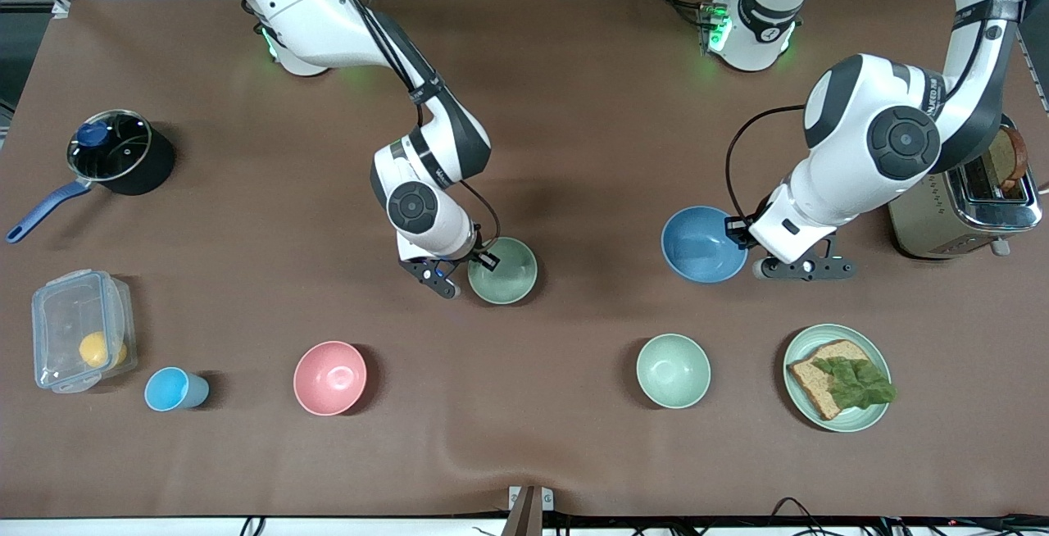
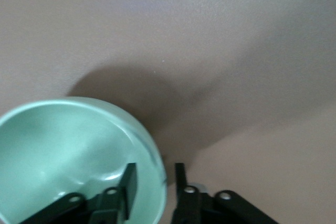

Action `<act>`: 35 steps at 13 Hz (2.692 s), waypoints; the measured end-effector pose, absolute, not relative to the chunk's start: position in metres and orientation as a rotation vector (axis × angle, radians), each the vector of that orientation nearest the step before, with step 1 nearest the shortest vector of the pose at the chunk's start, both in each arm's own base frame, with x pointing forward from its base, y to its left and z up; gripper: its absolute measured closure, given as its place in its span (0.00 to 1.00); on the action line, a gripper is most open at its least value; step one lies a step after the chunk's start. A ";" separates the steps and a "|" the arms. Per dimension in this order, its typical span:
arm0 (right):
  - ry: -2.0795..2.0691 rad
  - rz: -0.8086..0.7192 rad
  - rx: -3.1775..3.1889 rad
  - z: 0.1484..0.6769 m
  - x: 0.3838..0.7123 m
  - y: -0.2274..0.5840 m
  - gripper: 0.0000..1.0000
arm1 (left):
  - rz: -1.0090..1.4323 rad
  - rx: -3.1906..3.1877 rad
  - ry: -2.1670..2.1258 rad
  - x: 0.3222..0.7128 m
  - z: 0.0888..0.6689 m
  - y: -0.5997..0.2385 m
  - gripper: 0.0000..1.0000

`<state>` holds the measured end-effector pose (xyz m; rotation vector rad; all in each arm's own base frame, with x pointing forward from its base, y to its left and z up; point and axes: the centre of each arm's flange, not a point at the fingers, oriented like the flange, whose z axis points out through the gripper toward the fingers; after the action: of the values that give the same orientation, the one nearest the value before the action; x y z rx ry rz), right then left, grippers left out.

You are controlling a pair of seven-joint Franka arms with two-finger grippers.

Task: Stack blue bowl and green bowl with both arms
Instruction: 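Open the right gripper and draw it back from the green bowl, then carry the blue bowl over the green bowl with the left gripper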

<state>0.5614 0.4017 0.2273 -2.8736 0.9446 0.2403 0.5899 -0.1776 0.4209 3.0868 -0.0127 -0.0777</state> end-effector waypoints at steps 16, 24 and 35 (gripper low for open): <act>1.865 0.184 -2.293 0.221 0.614 0.335 0.00 | -0.110 3.028 0.076 0.592 0.414 -0.245 0.96; 1.888 0.203 -2.279 0.214 0.613 0.334 0.00 | -0.202 2.982 0.264 0.585 0.379 -0.343 0.96; 1.899 0.195 -2.281 0.195 0.612 0.333 0.00 | -0.169 2.928 0.527 0.559 0.301 -0.468 0.96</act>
<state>0.6121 0.3330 0.1955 -2.2810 1.8985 0.1951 0.5595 -0.4681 0.3014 2.9283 0.5272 -0.1693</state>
